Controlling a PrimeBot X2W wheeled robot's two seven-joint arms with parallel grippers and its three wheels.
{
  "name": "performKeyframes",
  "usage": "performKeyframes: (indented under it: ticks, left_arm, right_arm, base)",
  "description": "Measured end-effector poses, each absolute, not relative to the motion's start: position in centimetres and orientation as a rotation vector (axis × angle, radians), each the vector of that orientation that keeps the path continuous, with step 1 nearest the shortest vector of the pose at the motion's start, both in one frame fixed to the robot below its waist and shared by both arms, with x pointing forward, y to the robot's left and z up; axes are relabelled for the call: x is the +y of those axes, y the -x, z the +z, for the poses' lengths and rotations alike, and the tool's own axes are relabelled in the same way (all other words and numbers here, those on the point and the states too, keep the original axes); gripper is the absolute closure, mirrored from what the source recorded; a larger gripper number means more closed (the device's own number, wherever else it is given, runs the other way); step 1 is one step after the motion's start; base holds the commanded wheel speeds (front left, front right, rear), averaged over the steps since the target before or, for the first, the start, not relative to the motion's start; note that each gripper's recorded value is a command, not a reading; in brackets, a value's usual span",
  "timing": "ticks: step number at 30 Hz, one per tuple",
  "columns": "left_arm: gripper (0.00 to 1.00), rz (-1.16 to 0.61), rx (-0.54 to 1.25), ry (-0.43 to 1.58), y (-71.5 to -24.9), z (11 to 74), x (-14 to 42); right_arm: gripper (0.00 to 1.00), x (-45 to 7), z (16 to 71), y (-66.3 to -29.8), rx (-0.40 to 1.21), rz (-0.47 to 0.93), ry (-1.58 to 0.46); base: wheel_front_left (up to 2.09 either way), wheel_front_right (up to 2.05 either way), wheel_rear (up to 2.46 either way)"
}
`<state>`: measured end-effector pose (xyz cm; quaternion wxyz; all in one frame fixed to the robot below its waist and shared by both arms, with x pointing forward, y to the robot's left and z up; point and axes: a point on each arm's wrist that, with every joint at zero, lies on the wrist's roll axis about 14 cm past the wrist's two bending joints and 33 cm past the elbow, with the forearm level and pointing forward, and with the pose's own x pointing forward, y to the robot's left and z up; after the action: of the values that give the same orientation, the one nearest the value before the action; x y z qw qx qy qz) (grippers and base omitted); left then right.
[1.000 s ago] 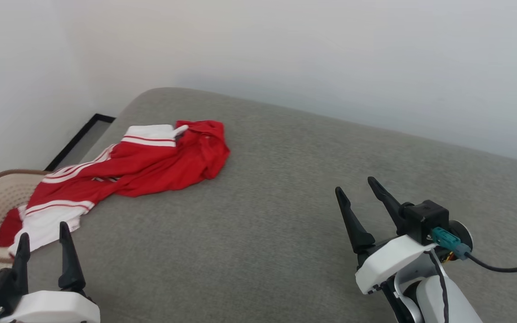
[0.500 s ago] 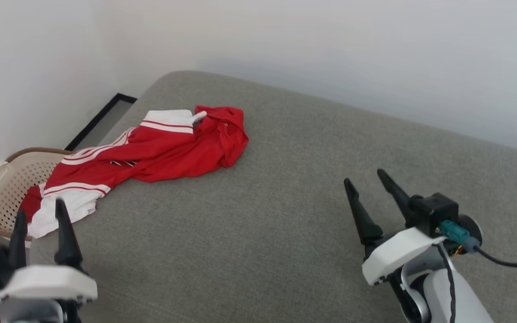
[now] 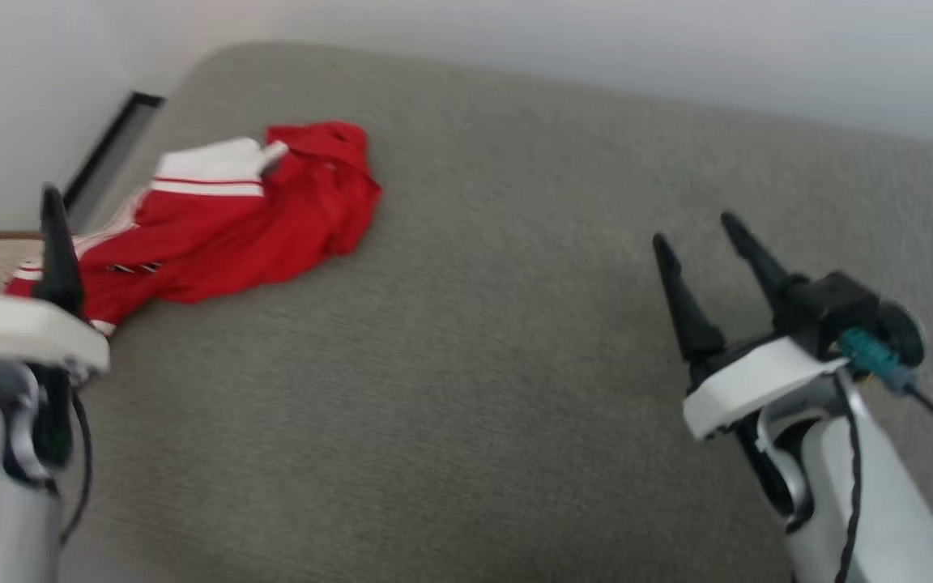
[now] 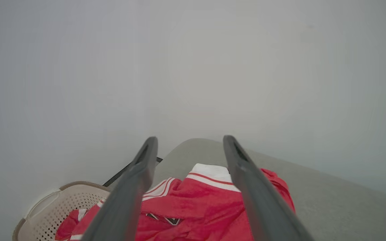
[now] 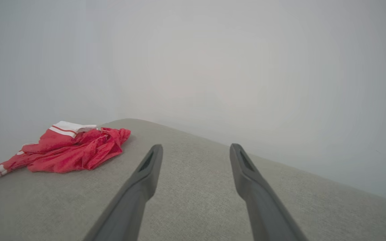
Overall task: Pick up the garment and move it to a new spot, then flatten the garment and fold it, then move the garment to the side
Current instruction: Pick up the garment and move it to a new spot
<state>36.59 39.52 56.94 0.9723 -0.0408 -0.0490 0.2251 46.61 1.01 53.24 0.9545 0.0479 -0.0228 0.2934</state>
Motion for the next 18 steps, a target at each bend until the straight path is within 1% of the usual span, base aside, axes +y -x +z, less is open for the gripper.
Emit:
performKeyframes:
  ticks: [4, 10, 18]
  left_arm:
    - [0.0, 0.418, -0.043, 0.103, -41.3, 55.8, 39.8]
    - [0.0, 0.4, 0.146, 0.126, -47.0, 51.1, 40.4]
    - [0.0, 0.401, 0.479, 0.195, -50.6, 42.3, 39.6]
  right_arm:
    - [0.0, -0.4, 51.8, -48.4, -0.029, 0.558, -0.097]
    - [0.0, -2.5, 49.2, -50.9, 0.007, 0.508, -0.097]
    - [0.0, -4.7, 45.5, -52.4, 0.075, 0.463, -0.078]
  base:
    - [0.0, 0.0, 0.0]
    - [0.0, 0.0, 0.0]
    - [0.0, 0.0, 0.0]
